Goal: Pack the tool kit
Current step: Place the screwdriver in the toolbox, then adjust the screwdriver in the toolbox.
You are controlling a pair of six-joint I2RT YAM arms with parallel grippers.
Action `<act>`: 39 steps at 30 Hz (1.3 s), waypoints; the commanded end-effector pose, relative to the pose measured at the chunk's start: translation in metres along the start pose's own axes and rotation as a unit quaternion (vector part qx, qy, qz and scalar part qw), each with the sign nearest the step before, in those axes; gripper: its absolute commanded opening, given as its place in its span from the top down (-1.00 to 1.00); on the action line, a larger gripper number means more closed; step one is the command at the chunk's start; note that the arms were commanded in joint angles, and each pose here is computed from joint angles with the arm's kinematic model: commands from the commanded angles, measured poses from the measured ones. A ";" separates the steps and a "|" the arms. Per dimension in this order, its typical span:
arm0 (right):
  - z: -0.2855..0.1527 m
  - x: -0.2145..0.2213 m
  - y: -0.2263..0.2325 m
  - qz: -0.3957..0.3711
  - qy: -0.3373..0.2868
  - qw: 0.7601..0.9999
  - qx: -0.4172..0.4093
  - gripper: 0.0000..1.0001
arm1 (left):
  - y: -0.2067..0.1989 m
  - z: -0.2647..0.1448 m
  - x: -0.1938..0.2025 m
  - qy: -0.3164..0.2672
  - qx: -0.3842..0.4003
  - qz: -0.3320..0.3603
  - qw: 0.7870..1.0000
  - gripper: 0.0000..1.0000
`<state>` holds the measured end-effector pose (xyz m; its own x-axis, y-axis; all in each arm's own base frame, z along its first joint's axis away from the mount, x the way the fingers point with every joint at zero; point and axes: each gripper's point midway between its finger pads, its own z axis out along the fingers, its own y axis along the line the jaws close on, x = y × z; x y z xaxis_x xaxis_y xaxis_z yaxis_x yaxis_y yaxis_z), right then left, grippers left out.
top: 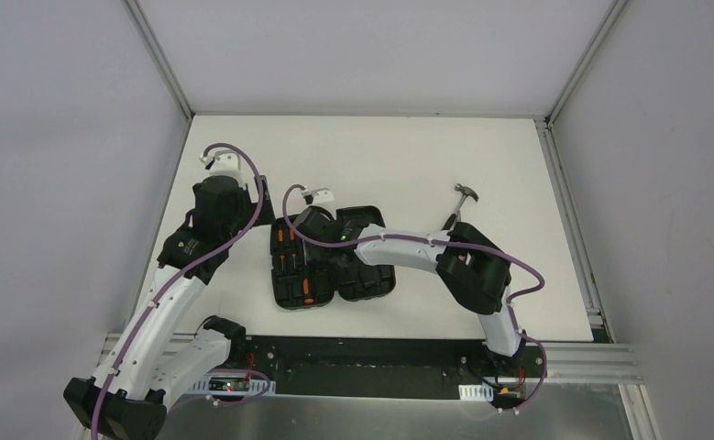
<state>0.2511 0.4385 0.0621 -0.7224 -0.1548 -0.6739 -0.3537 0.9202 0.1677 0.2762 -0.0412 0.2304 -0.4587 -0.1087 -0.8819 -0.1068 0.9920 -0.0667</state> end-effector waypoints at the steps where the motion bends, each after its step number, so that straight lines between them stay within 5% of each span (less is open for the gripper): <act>1: -0.001 -0.014 -0.004 -0.025 -0.024 0.999 0.021 0.11 | -0.007 0.002 -0.003 -0.008 0.013 -0.012 1.000 -0.92; 16: -0.011 -0.024 -0.022 -0.053 -0.046 0.996 0.055 0.30 | -0.009 0.004 -0.002 -0.003 0.015 -0.011 1.000 -0.92; 26: -0.023 -0.053 -0.008 -0.008 -0.080 0.996 0.029 -0.27 | -0.008 0.003 -0.002 -0.006 0.014 -0.012 1.000 -0.92; 39: 0.008 -0.039 -0.008 0.012 -0.053 0.998 0.017 -0.34 | -0.008 0.002 -0.003 -0.008 0.016 -0.012 1.000 -0.92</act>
<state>0.2864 0.4214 0.0736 -0.6550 -0.1385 -0.7428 -0.2977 0.9508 0.0852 0.2775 -0.0431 0.2271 -0.4702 -0.1074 -0.8760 -0.1017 0.9926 -0.0671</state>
